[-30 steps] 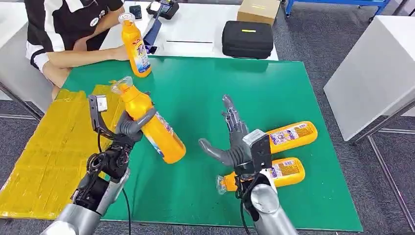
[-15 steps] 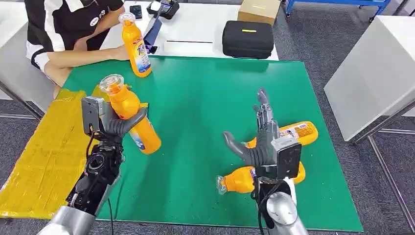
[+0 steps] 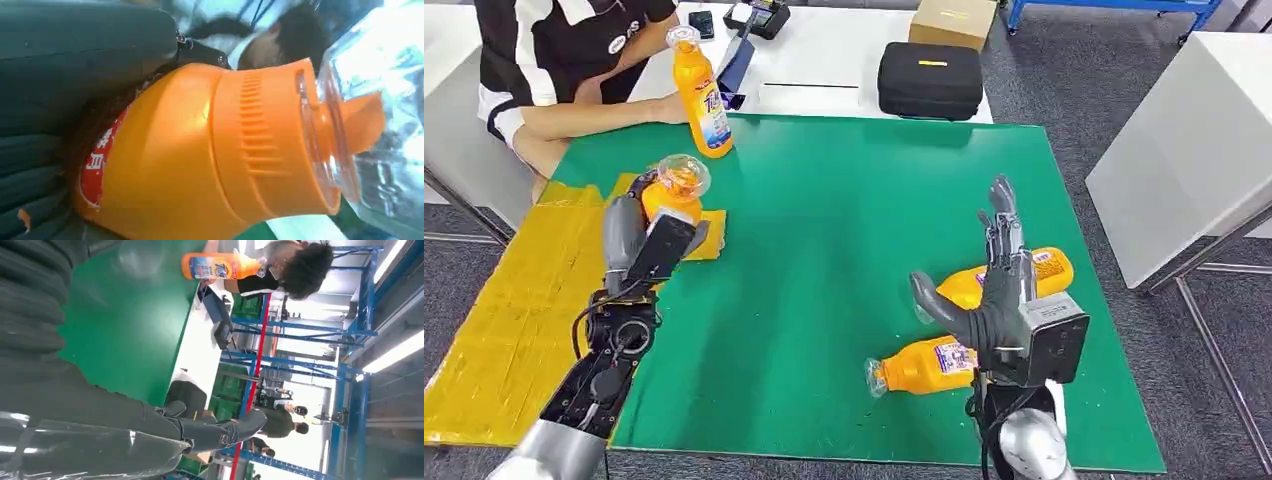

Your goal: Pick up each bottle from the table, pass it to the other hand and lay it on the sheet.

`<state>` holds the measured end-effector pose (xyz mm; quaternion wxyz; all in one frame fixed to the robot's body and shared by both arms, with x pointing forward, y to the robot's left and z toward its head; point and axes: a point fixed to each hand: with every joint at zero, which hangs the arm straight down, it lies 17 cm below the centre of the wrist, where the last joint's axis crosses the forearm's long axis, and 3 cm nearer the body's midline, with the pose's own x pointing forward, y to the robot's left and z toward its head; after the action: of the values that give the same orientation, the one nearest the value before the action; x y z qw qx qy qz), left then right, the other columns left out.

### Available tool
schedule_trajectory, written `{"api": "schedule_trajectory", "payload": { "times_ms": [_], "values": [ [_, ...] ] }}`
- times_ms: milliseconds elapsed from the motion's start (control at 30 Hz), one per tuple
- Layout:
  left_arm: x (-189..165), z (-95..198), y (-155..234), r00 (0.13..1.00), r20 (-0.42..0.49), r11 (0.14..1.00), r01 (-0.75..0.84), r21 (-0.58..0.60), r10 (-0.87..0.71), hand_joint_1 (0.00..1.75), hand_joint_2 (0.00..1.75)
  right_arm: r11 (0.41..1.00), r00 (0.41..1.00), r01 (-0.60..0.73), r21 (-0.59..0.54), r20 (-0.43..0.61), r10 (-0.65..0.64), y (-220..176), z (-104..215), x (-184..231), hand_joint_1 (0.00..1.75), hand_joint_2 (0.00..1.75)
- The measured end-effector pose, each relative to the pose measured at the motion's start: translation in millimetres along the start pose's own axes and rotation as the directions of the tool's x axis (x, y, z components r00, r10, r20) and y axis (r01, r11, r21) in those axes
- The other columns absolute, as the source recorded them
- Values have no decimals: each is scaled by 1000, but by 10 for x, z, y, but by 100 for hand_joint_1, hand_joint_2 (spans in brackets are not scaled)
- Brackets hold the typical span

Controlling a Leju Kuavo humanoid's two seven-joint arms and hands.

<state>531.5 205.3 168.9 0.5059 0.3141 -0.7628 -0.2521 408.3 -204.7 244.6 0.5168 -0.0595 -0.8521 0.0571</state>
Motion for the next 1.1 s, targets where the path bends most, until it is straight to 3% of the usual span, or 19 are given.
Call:
{"api": "schedule_trajectory", "payload": {
  "times_ms": [167,300,467,667,1033,1067,1100],
  "values": [
    [-124,-33,-90,906,99,909,416,-34,-411,175,175,1000,1000,-24,3,-2,24,-46,1,-18,0,175],
    [-273,83,-323,831,171,830,549,-103,-529,175,175,999,999,-39,13,-4,39,-50,2,-33,0,175],
    [-432,244,-511,799,224,786,595,-166,-558,175,175,999,999,-43,22,-10,43,-45,11,-67,0,175],
    [-449,545,-853,711,439,696,680,-229,-550,175,175,998,999,-43,35,-9,44,-24,-13,-99,0,175],
    [-611,831,-1078,696,516,647,696,-313,-499,175,175,998,999,-43,46,-21,44,-1,-22,-162,0,175],
    [-636,855,-1104,699,519,639,695,-331,-492,140,175,998,999,-40,48,-25,41,3,-21,-169,0,175],
    [-653,873,-1124,701,521,632,695,-344,-487,16,175,998,999,-38,50,-27,39,8,-20,-172,0,175]
  ]
}}
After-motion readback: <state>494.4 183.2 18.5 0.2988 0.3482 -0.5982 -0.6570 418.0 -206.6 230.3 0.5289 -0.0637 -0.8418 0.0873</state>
